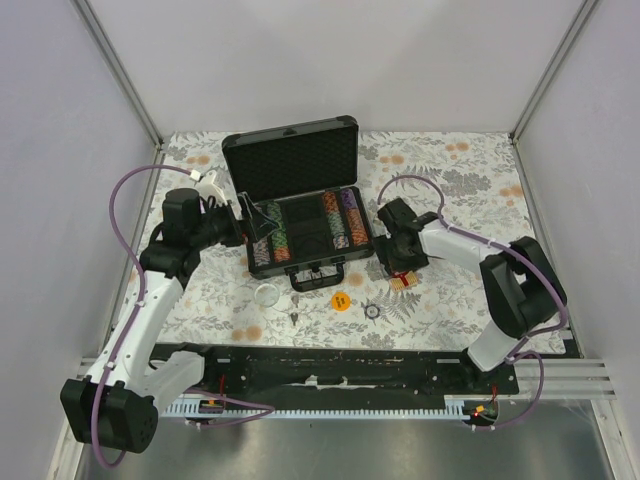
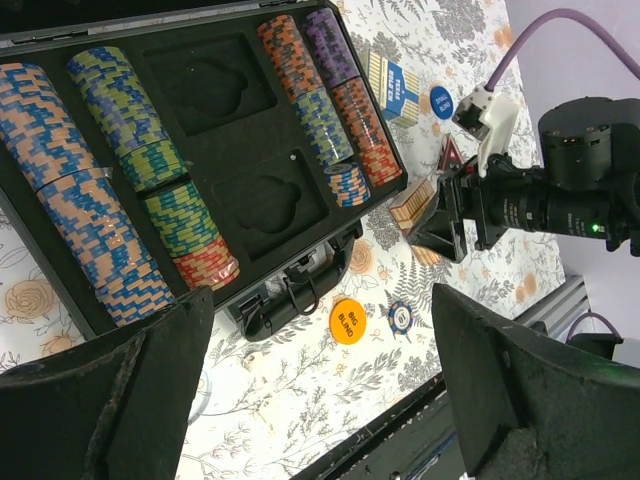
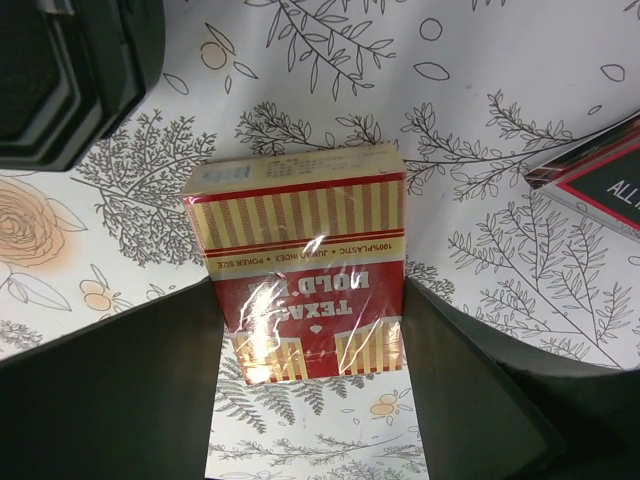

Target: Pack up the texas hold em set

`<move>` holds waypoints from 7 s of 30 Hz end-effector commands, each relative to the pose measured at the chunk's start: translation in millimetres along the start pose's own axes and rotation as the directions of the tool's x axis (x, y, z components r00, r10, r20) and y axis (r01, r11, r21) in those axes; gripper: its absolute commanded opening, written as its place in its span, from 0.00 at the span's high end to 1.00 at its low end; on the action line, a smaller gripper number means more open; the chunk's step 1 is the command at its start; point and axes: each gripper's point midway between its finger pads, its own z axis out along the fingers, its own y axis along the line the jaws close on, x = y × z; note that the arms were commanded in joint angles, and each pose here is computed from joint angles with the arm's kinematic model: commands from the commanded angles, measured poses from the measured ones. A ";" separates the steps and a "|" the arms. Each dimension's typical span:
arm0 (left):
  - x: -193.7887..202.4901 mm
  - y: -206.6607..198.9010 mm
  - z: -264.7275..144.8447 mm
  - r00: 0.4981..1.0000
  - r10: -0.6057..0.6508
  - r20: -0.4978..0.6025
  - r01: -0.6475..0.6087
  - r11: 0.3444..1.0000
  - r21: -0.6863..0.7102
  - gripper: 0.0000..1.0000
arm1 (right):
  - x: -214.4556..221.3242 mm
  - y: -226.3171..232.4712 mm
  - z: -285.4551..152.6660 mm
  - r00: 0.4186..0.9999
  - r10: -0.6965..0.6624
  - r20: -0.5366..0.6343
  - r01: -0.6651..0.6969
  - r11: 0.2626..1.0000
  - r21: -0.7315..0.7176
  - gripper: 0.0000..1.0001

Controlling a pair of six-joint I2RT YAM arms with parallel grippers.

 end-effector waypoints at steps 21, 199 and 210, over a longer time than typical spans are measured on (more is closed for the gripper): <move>37.2 -70.4 -5.4 0.930 -0.175 -0.324 0.303 0.865 0.400 0.06 | -38.9 171.8 -176.6 0.888 -0.196 0.415 0.384 0.812 -0.439 0.41; -3.0 73.6 187.2 0.951 -0.299 0.072 0.302 0.862 -0.407 0.39 | -122.4 19.4 -148.4 0.839 0.181 0.512 -0.148 0.983 -0.105 0.03; 12.0 79.6 195.8 0.952 -0.305 0.020 0.284 0.856 -0.432 0.60 | -120.4 17.5 -145.8 0.839 0.196 0.507 -0.167 0.981 -0.104 0.03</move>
